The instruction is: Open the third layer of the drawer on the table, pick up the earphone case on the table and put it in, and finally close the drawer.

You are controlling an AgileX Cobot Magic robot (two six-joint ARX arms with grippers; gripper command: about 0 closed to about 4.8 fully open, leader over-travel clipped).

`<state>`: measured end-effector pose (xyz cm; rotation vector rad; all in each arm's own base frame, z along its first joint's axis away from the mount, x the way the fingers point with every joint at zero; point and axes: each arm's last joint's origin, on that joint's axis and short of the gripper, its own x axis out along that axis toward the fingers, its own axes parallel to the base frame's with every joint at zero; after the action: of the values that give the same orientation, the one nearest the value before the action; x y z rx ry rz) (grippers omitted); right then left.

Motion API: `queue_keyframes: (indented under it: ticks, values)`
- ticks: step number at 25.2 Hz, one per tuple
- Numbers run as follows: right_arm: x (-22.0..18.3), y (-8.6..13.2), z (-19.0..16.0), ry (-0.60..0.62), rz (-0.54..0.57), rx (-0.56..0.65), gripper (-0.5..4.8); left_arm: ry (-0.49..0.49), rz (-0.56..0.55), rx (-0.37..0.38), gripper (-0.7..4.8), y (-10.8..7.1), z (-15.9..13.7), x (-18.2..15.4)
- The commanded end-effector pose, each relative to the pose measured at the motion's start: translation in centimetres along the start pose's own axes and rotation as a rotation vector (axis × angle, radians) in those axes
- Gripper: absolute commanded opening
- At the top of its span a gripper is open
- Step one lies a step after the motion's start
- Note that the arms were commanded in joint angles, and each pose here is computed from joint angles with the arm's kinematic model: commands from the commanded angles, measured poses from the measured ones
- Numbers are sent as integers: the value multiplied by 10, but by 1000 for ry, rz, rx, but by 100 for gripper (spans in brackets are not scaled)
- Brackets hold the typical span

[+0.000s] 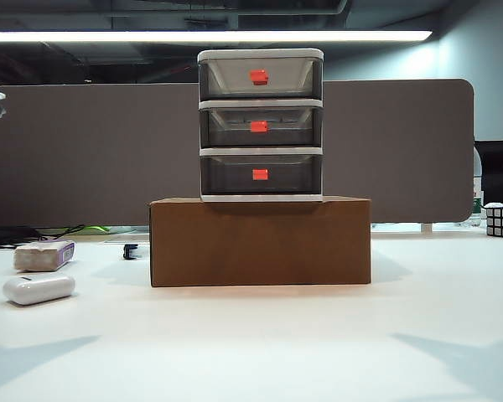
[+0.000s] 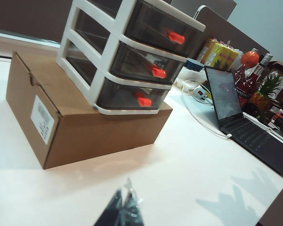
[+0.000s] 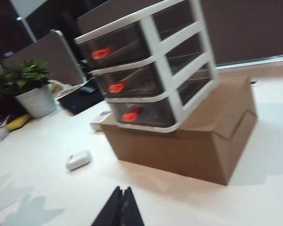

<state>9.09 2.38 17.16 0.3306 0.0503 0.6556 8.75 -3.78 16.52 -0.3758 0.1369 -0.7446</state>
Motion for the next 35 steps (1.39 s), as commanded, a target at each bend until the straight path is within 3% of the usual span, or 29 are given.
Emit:
queue_keyframes:
  ticks: [1,11,21,26,30,35]
  values:
    - [2,3,-1,-4,18,5,-5,-31,26,3,-3,-4,2,2]
    - [6,14,0,-16,19,5,-5,-57,42,30,-3,-24,-5,7]
    - [12,23,29,28,-13,-77,-6,-121,31,41,-3,-33,-1,10]
    - [31,20,41,124,-29,-71,-5,-90,59,44,-3,-32,-2,25]
    - [40,20,48,119,-4,-74,-5,-86,68,65,-3,-32,-2,36]
    - [47,20,53,109,4,-78,-5,14,115,87,-3,-30,-6,54]
